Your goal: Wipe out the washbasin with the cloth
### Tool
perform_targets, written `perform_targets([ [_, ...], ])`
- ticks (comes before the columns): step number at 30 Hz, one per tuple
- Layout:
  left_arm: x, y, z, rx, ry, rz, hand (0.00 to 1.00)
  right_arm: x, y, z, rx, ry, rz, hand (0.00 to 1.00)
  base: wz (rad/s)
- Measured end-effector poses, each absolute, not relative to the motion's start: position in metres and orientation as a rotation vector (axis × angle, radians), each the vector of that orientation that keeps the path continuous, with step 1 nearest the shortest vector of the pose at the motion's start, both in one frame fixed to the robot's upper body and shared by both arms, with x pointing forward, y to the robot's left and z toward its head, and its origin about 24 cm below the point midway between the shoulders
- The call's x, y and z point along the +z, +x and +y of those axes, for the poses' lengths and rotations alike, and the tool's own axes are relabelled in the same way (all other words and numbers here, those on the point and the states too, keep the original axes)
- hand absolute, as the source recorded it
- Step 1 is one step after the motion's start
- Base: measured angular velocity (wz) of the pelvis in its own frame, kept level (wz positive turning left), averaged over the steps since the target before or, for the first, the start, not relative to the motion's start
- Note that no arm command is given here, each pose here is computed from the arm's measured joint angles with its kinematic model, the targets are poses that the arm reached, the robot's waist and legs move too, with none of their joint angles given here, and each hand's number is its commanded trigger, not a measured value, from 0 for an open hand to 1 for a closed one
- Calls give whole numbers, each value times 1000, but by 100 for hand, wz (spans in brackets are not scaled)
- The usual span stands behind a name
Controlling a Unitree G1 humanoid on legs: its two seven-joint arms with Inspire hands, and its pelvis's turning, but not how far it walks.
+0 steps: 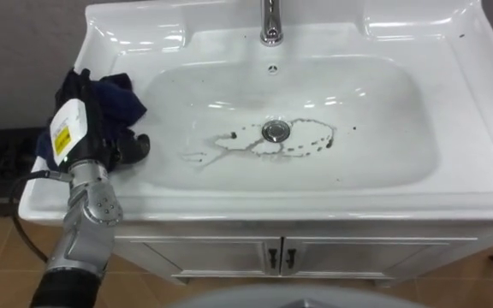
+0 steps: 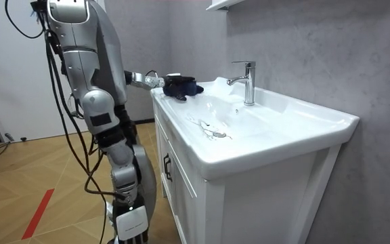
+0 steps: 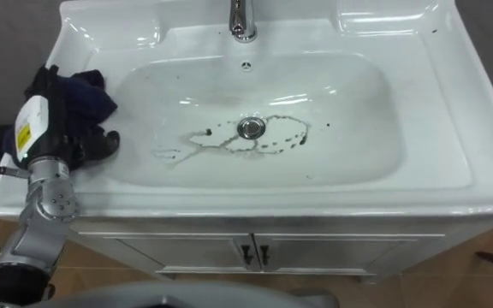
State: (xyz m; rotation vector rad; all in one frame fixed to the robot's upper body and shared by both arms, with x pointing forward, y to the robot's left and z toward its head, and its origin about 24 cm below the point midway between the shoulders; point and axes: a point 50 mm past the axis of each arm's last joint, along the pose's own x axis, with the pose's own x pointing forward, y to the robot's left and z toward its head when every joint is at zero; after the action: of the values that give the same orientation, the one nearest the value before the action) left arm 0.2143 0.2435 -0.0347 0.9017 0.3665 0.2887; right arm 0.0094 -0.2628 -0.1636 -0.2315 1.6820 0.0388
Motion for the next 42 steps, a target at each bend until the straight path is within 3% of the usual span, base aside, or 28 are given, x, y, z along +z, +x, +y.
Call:
perform_targets([
  [15, -36, 215, 263, 354, 935, 411, 100, -162, 7, -266, 50, -287, 1742, 0, -3],
  [42, -26, 222, 263, 329, 749, 401, 100, -162, 28, -264, 100, -293, 1644, 0, 4],
])
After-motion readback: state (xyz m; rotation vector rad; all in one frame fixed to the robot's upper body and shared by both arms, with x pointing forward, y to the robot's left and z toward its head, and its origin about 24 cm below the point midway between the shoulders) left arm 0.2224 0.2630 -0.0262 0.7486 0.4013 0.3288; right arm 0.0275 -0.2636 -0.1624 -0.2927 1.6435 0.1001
